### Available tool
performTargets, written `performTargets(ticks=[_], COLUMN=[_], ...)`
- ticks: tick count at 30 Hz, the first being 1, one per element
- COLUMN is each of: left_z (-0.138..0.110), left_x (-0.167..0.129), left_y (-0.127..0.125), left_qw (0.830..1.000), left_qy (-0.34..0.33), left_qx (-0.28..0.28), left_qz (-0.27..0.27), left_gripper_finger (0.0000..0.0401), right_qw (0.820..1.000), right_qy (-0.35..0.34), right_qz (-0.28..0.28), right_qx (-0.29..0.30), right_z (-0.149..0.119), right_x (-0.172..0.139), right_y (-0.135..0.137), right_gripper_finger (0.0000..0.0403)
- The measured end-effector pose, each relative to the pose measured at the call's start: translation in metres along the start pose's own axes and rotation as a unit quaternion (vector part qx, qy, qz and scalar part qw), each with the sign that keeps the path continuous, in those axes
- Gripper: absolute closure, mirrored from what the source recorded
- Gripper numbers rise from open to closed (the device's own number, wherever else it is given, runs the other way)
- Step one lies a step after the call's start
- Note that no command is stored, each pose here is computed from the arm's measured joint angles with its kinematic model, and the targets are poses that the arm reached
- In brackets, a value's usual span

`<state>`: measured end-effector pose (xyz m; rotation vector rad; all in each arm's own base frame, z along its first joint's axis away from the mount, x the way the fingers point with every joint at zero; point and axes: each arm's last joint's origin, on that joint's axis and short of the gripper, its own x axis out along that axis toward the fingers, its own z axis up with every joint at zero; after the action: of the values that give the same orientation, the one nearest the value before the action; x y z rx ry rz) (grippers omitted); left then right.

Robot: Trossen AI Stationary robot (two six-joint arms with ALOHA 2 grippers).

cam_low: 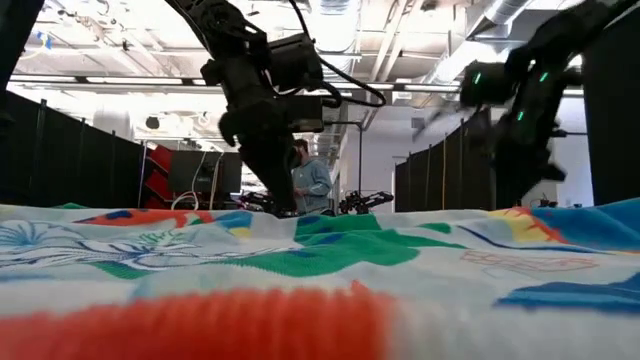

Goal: Roll towel
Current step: Roll the multicolor dinosaur print towel

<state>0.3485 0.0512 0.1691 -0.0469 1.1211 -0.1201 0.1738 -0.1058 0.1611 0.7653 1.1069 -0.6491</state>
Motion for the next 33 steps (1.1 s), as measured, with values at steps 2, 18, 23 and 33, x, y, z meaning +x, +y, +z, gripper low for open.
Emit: performTargets(ticks=[2,18,23,33], left_z=[0.001,0.064,0.092,0.096], left_x=[0.001,0.032,0.049,0.057], left_y=[-0.005,-0.025,-0.041,-0.068], left_qw=[1.000,0.973,0.969,0.973], left_qy=[0.000,-0.192,-0.202,-0.171], left_qx=[-0.002,-0.122,-0.128,-0.132], left_qz=[-0.003,-0.035,-0.057,-0.080], left_gripper_finger=[0.0324,0.0324,0.0324,0.0324], right_qw=[1.000,0.960,0.946,0.948], right_qy=[0.002,0.079,0.114,0.081], right_qz=[-0.013,0.017,0.027,0.023], right_qx=[-0.012,-0.267,-0.302,-0.306], right_z=[0.014,0.076,0.073,0.080], right_x=[0.014,0.027,0.041,0.043], right_y=[-0.013,-0.030,-0.031,-0.032], right_gripper_finger=[0.0403,0.0403,0.0403,0.0403])
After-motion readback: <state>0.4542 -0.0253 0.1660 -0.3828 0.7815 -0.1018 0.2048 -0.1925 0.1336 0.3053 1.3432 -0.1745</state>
